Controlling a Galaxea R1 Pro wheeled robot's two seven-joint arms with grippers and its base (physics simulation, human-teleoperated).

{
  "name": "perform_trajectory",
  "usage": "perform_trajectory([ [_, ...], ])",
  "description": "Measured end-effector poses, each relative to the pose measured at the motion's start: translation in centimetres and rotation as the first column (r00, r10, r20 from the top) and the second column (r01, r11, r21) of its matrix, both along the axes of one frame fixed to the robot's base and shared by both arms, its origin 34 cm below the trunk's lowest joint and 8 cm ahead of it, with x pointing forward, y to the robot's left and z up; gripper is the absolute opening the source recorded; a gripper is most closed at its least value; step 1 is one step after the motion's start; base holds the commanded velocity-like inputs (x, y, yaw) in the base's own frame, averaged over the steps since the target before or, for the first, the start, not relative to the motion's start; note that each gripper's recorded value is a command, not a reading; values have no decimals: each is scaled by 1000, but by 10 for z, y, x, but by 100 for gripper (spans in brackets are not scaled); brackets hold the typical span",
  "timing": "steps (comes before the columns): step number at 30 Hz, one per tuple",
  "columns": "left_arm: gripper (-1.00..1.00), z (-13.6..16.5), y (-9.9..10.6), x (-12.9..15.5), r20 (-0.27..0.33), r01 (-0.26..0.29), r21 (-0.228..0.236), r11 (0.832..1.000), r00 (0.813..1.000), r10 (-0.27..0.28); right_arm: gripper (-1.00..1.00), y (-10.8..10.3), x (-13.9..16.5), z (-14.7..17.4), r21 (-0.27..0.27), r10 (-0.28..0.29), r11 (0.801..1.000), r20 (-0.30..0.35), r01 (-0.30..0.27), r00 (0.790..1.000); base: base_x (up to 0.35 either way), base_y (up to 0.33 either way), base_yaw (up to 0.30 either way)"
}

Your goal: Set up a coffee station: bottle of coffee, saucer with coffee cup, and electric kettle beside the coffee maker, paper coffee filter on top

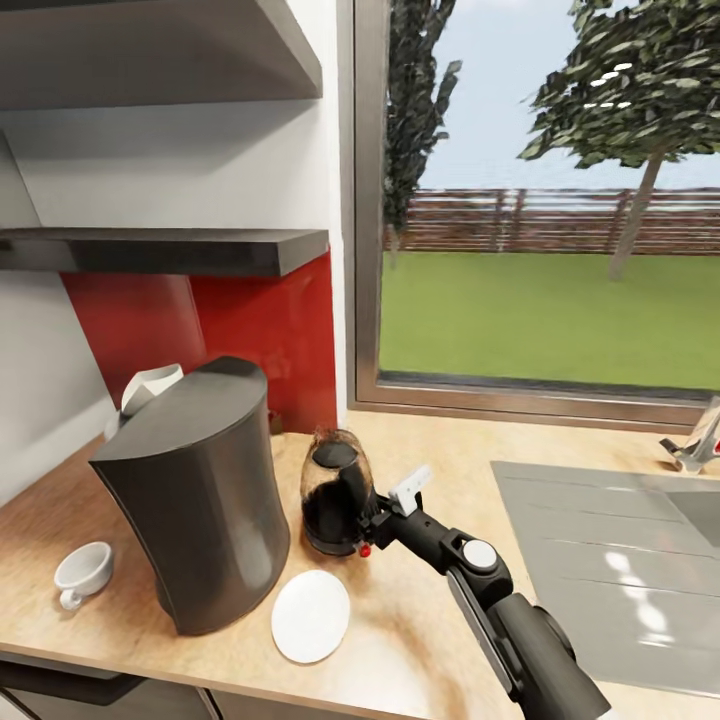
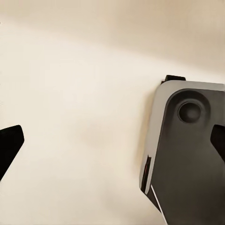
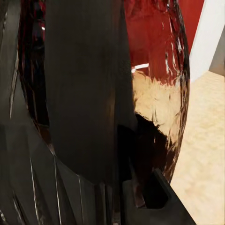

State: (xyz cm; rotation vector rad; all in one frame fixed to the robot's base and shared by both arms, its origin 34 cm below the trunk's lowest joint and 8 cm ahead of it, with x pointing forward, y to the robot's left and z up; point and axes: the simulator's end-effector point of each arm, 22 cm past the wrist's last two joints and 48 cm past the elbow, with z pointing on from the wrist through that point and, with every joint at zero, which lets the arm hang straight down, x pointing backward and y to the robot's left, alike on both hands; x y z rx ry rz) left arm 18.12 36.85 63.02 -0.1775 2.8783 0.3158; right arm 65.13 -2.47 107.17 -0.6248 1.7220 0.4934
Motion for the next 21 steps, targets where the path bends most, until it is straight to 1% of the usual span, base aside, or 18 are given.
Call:
perform_trajectory([
  [12,100,0,-1,0,0,0,-2,1000,1000,0,-100,0,0,-5,1,-1,1000,-11,1,1000,15,12,0],
  [15,100,0,0,0,0,0,-1,1000,1000,0,-100,1,0,-5,2,0,1000,-12,0,1000,62,83,0],
  [18,100,0,0,0,0,0,-1,1000,1000,0,-100,9,-2,-2,18,5,1000,-13,-5,1000,33,44,0],
  [21,100,0,0,0,0,0,-1,1000,1000,0,-100,11,-2,-4,18,6,1000,-20,-6,1000,5,6,0],
])
